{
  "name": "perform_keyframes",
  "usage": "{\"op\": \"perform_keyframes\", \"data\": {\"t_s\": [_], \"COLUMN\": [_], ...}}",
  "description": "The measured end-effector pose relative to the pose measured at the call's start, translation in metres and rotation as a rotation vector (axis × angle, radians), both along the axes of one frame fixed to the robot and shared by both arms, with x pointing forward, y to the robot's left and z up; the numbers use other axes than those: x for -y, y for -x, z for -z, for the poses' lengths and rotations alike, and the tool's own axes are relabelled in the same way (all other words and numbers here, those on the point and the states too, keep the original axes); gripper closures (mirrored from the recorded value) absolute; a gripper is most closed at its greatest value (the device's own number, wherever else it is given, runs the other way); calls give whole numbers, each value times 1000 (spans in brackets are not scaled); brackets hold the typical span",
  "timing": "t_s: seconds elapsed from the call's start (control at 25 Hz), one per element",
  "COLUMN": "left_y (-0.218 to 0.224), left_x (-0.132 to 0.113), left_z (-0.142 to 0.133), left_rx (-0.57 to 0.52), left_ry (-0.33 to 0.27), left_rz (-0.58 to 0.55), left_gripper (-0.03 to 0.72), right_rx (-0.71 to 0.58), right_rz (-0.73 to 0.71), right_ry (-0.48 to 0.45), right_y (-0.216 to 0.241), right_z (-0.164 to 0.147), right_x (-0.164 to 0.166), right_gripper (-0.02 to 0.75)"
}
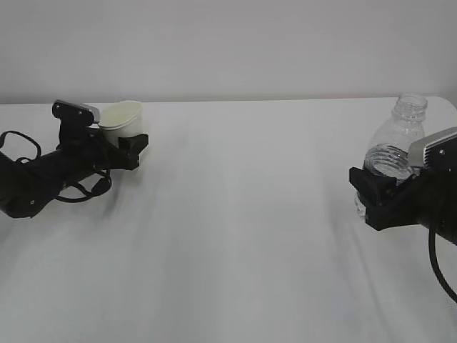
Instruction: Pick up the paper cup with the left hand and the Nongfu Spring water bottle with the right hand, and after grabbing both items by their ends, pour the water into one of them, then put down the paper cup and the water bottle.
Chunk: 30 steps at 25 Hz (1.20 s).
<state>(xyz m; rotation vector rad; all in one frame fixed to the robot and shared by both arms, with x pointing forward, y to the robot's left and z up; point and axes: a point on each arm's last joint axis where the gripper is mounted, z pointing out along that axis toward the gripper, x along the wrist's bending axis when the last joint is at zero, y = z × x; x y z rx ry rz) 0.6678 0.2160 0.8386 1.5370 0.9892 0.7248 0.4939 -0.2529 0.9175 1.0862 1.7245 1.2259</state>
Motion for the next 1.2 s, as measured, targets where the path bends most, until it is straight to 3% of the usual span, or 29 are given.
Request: {"op": "perform_keyframes", "data": {"t_s": [0.28, 0.44, 0.92, 1.2], "left_y": [14, 28, 63, 77], "left_x": [0, 1, 9, 19], "left_z": [-9, -11, -22, -25], "left_rx": [-21, 11, 24, -25], "left_ry": [-1, 43, 33, 47], "left_rz": [18, 44, 201, 356], "left_gripper": [232, 232, 232, 233], "right_rx": [-3, -4, -21, -33], "right_rz": [9, 10, 12, -6], "right_ry": [-2, -2, 5, 17], "right_y": [0, 0, 0, 1], "right_z": [0, 0, 2, 3], "right_x": [1, 1, 1, 0], "right_gripper": [262, 262, 262, 262]}}
